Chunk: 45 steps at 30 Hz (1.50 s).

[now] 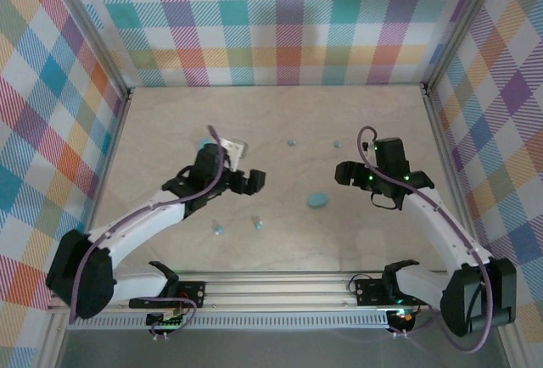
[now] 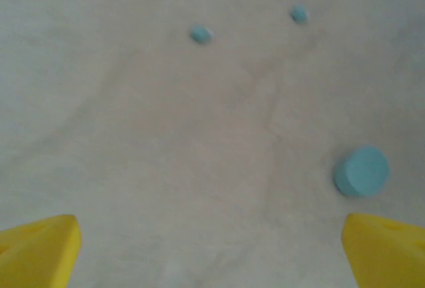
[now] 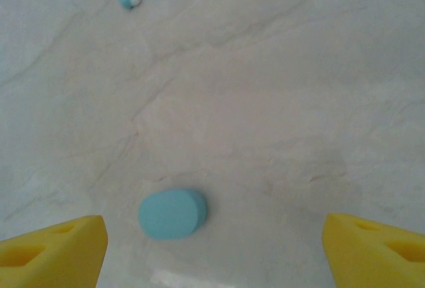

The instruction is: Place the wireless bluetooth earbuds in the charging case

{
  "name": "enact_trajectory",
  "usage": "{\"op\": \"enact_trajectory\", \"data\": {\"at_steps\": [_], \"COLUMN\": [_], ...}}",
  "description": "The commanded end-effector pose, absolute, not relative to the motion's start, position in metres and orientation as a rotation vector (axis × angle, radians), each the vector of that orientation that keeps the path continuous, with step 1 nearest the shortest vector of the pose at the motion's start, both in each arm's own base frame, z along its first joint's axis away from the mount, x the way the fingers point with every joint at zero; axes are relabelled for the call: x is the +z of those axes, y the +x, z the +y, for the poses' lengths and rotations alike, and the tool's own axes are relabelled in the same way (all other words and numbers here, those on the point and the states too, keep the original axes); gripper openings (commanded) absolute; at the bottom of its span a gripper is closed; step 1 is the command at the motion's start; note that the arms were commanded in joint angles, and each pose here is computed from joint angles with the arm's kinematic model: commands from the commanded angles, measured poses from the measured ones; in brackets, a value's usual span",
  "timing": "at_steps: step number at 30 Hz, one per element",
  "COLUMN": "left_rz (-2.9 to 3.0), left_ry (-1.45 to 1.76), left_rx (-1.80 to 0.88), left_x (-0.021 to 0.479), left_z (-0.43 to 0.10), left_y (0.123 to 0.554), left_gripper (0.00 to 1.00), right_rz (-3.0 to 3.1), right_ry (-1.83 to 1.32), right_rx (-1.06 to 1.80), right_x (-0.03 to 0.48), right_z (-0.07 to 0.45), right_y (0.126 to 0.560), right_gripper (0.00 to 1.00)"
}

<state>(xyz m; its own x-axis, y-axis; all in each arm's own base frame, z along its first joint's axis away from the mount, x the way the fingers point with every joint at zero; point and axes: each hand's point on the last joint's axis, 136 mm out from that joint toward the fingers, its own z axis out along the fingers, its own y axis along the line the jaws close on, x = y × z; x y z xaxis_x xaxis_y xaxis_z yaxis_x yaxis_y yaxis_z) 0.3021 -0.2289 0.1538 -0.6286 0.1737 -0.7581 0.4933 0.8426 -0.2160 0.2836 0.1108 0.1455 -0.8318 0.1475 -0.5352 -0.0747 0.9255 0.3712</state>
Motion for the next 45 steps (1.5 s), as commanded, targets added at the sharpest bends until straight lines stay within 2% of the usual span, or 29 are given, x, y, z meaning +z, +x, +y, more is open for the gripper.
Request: {"op": "enact_trajectory", "data": {"at_steps": [1, 5, 11, 18, 32, 41, 45], "left_rz": [2.217, 2.168, 1.996, 1.900, 1.849, 1.831, 1.877], "left_ry": [0.612, 0.699, 0.775, 0.934, 0.938, 0.960, 1.001], "left_rx": [-0.542, -0.558, -0.625, -0.679, -0.613, -0.623, -0.609], "left_x": [0.153, 0.142, 0.133, 0.124, 0.118, 0.120, 0.115], "left_z": [-0.260, -0.275, -0.276, -0.286, -0.283, -0.286, -0.287], "left_y": [0.291, 0.283, 0.268, 0.248, 0.255, 0.254, 0.253], "left_gripper": [1.00, 1.00, 1.00, 0.97, 0.96, 0.92, 0.88], "right_rz": [2.611, 2.708, 2.774, 2.821, 2.967, 2.908, 2.952], "right_ry": [0.038, -0.103, -0.242, -0.339, -0.386, -0.391, -0.467], "right_rx": [0.505, 0.342, 0.164, 0.195, 0.165, 0.287, 0.234], "right_x": [0.133, 0.119, 0.098, 0.077, 0.027, 0.057, 0.052], "right_z": [0.119, 0.133, 0.157, 0.188, 0.199, 0.207, 0.202], "right_y": [0.256, 0.250, 0.251, 0.269, 0.269, 0.269, 0.266], "right_gripper": [0.84, 0.91, 0.95, 0.97, 0.97, 0.97, 0.97]}}
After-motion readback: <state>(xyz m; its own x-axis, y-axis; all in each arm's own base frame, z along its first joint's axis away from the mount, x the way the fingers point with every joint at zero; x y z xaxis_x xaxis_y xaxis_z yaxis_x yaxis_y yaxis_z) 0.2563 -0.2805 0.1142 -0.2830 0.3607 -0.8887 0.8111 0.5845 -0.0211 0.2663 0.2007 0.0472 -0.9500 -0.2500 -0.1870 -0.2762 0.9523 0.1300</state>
